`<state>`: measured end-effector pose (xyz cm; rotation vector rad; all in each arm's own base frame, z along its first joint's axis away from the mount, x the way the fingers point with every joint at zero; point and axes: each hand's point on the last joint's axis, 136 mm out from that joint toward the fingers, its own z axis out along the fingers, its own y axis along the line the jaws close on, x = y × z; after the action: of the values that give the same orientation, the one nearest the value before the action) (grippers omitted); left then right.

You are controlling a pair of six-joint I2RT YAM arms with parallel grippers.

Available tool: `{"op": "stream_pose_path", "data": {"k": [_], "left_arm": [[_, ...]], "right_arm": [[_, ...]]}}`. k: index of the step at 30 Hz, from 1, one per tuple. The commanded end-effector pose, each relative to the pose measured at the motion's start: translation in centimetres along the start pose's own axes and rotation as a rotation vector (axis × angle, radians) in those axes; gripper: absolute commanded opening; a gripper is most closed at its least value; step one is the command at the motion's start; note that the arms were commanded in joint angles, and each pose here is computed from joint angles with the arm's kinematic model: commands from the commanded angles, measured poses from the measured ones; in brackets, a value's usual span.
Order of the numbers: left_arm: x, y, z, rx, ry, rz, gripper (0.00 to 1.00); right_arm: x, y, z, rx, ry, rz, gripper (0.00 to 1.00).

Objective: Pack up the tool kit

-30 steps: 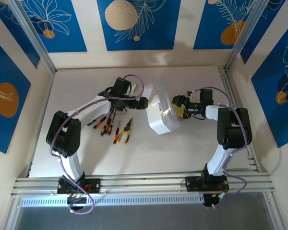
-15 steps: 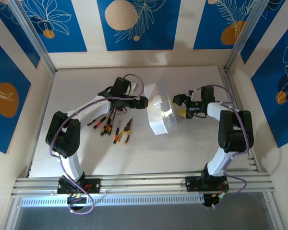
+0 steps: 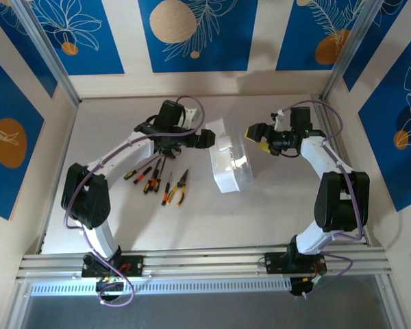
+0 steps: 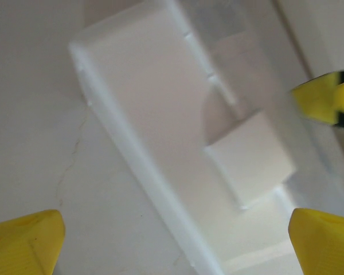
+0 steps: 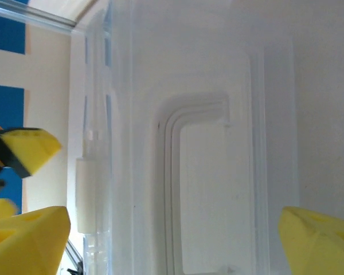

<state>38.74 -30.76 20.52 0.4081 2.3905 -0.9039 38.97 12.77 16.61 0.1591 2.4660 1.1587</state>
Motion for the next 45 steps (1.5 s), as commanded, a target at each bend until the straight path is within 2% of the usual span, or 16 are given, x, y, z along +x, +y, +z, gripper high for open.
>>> {"op": "stream_pose_path", "data": {"k": [1,6,8,15,20,24,27,33,45], "left_arm": [[-1.3,-3.9,-2.2,0.132,-0.016,-0.029,1.00],[-1.4,-6.5,-1.6,0.260,0.013,-0.152,1.00],[-0.7,-6.9,-0.7,0.264,0.046,-0.194,1.00],[1.2,-7.4,2.4,0.281,0.107,-0.301,1.00],[1.5,-7.0,3.8,0.266,0.121,-0.327,1.00],[1.8,-6.2,4.7,0.245,0.131,-0.342,1.00],[1.8,-6.2,5.4,0.256,0.127,-0.356,1.00],[1.4,-6.5,6.3,0.290,0.127,-0.388,1.00],[-0.2,-7.1,7.3,0.324,0.113,-0.393,1.00]], "right_arm": [[1.4,0.8,0.5,0.027,0.043,-0.027,0.89],[2.0,1.4,1.8,0.033,0.049,-0.038,0.83],[1.8,1.5,2.0,0.035,0.041,-0.035,0.80],[2.1,1.4,2.2,0.032,0.033,-0.024,0.55],[2.6,1.1,2.5,0.027,0.044,-0.013,0.51],[3.0,1.1,2.7,0.020,0.051,-0.010,0.42],[3.4,1.3,3.0,0.011,0.060,-0.014,0.26],[4.5,1.7,4.0,-0.013,0.098,-0.027,0.12],[6.9,2.1,5.7,-0.041,0.166,-0.025,0.08]]}}
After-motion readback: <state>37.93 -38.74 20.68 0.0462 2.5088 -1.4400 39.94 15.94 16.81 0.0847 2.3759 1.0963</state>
